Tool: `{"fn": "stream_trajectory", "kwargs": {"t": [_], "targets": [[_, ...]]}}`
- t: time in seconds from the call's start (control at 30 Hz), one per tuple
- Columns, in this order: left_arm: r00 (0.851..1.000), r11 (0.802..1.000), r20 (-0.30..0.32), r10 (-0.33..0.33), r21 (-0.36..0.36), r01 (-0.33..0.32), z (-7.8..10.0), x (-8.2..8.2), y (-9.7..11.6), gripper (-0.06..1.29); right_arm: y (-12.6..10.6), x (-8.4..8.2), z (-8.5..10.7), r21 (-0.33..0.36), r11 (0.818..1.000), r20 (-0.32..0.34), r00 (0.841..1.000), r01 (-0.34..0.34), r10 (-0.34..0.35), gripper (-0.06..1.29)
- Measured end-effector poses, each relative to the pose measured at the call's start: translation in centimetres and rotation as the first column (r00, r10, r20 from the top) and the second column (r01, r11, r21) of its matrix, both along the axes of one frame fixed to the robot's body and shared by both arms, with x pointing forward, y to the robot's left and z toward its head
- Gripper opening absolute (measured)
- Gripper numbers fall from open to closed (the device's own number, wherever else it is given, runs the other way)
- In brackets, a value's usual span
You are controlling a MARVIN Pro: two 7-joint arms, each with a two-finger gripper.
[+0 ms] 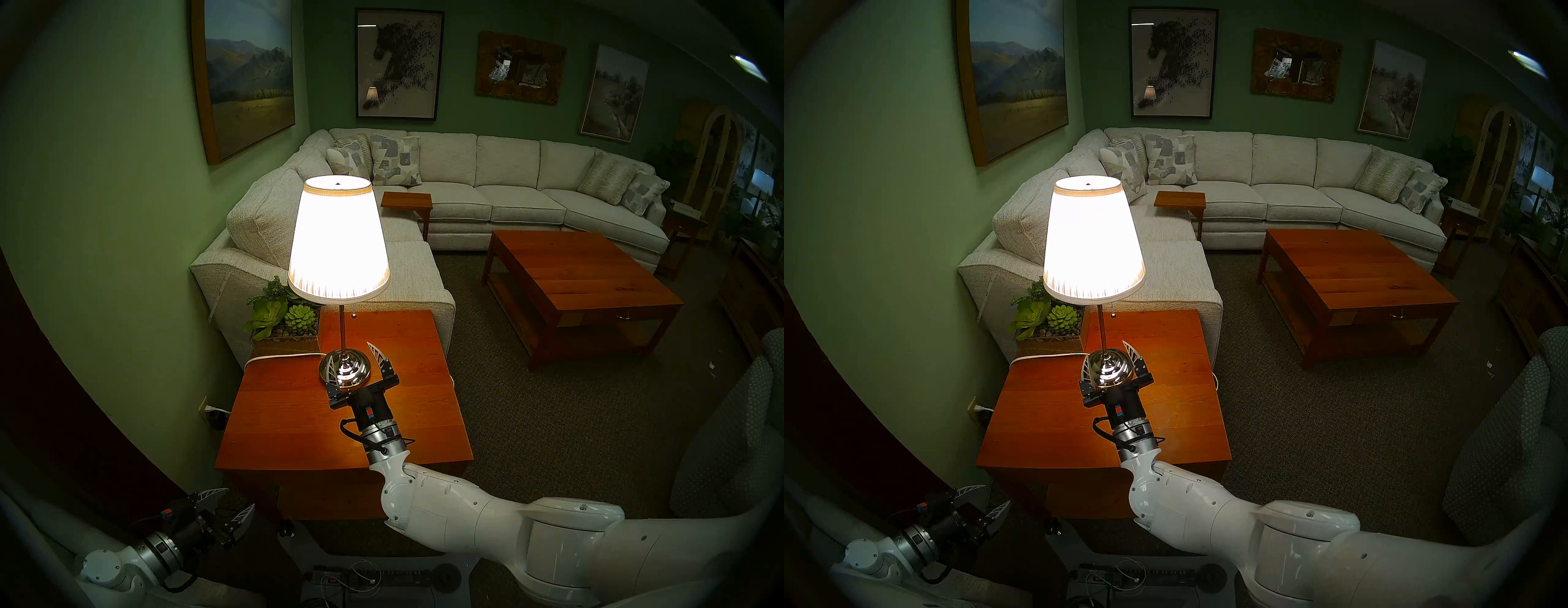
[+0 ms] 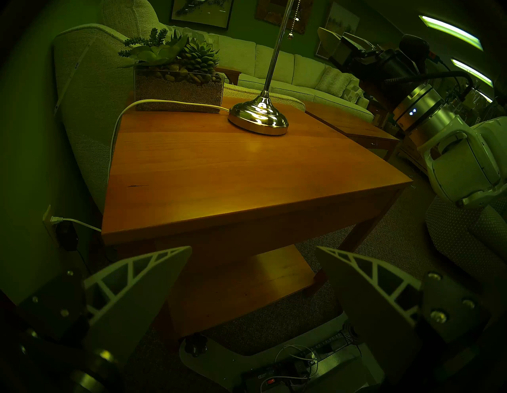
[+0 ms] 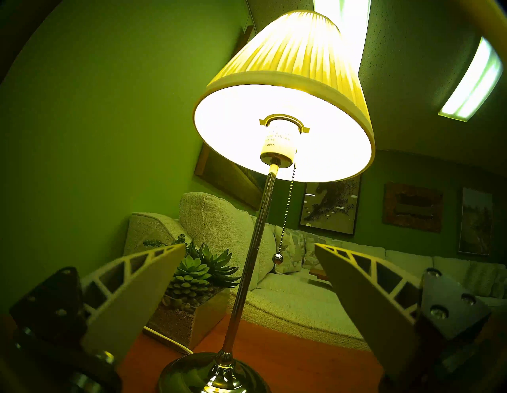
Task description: Pull on string to turn off lamp
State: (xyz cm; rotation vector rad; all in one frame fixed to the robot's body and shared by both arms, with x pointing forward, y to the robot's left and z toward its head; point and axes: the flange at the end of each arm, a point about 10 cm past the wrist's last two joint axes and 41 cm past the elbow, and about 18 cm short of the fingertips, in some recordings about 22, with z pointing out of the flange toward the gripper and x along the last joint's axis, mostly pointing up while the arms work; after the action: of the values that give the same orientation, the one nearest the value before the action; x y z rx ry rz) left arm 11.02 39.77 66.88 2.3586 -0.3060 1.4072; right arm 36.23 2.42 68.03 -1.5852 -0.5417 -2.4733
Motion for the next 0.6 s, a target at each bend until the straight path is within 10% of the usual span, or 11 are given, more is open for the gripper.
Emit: {"fn": "stream_trajectory", "kwargs": {"t": [0.6], "targets": [[1.0,1.0,-0.001,0.0,0.0,0.0,0.0,0.0,0.0,1.23,-1.5,5.7,2.1,-0.026,0.995,0.034,0.995,0.095,-0.094,1.23]]}}
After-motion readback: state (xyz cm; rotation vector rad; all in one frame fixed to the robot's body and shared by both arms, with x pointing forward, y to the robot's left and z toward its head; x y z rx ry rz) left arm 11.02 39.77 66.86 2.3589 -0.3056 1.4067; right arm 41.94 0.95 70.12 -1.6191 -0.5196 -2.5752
